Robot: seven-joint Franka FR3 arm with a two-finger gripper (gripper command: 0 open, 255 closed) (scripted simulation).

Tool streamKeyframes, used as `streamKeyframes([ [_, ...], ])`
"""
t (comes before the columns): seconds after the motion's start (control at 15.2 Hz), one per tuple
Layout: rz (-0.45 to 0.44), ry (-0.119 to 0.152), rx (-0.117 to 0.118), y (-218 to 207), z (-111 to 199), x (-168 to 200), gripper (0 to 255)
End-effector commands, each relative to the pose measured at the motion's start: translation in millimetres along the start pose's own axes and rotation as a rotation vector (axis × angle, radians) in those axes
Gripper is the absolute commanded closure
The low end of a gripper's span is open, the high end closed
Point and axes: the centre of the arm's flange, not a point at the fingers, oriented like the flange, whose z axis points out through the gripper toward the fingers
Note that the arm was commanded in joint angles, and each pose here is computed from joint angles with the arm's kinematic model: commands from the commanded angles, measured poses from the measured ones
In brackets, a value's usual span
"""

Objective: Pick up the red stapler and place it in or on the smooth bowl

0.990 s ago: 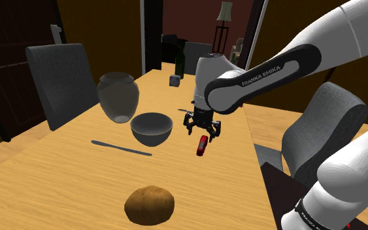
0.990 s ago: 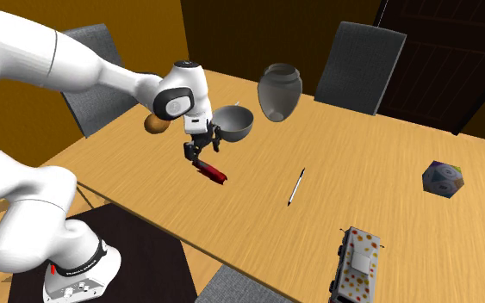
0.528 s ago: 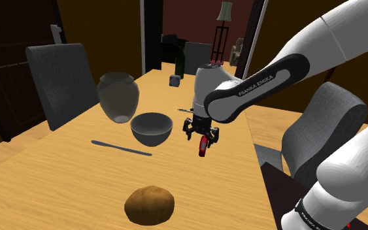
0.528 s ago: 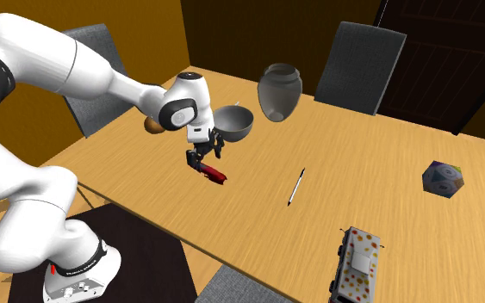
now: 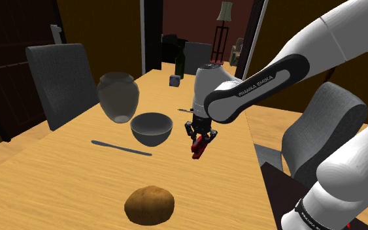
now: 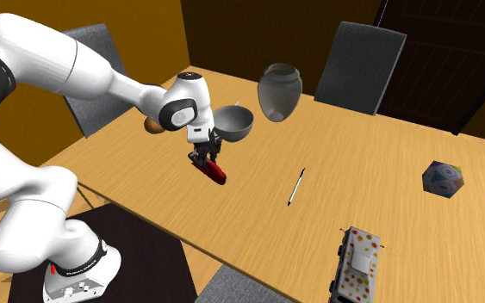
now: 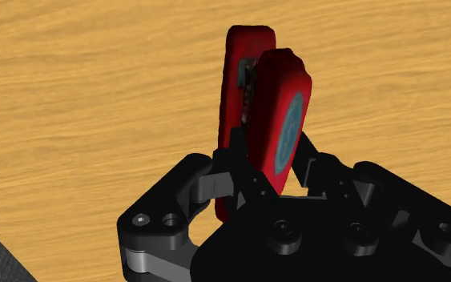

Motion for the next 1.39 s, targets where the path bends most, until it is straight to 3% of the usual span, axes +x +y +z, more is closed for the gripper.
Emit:
streamKeyframes([
  [0.0,0.0,-0.001,-0.002,0,1,0,255],
  [0.46,0.0,-0.001,-0.002,0,1,0,255],
  [1.32,0.0,-0.001,-0.002,1,-67,7,255],
])
